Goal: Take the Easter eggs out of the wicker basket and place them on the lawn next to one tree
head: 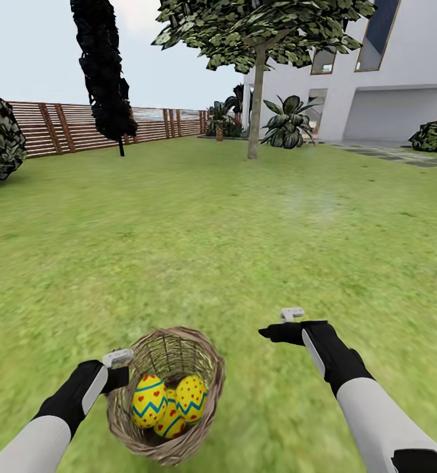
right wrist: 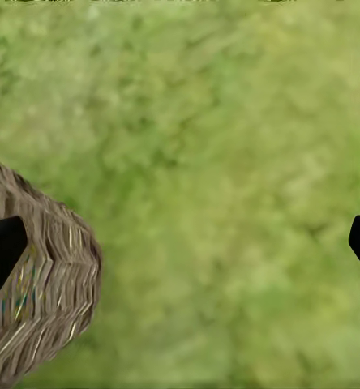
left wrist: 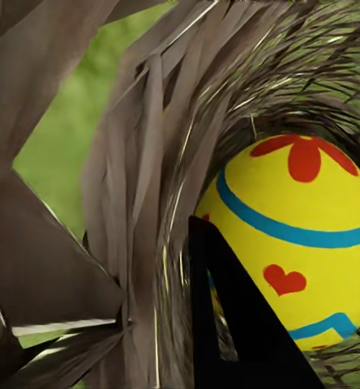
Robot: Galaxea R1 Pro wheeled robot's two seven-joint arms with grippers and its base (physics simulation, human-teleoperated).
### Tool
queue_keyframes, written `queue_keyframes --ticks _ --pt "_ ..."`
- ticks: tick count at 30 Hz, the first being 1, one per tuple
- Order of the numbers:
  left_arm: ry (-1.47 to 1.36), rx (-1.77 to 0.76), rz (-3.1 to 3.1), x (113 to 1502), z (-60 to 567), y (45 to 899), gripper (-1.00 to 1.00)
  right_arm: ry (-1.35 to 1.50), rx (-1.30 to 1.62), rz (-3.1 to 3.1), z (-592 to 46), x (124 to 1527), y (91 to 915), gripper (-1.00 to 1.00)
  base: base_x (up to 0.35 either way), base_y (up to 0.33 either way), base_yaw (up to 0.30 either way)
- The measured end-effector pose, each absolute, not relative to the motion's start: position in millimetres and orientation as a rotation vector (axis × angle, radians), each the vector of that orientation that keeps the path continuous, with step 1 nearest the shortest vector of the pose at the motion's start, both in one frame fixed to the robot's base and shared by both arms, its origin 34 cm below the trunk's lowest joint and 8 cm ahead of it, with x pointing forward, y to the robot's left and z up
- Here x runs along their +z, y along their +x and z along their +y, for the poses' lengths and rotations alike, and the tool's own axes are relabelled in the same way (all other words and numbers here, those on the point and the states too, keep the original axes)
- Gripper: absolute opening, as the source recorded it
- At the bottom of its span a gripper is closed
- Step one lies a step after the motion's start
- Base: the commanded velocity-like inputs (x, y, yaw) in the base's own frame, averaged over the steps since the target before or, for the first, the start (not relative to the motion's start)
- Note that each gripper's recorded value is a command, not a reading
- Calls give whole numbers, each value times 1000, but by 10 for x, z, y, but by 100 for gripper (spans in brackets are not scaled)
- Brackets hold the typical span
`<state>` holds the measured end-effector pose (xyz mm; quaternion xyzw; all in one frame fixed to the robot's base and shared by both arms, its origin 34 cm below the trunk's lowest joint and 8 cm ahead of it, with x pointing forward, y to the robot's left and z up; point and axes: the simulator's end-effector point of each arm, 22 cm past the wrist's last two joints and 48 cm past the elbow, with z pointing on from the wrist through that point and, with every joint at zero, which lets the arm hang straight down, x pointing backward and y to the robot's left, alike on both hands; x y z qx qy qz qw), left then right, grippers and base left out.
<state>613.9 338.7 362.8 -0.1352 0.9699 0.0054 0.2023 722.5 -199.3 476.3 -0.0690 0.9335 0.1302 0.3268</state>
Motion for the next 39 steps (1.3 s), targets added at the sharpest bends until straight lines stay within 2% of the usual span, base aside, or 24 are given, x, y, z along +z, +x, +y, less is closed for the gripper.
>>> queue_keyframes --ticks 39 --pt "-373 26 2712 4464 3408 6310 -100 -175 330 2477 -2021 5433 7323 100 0 0 0"
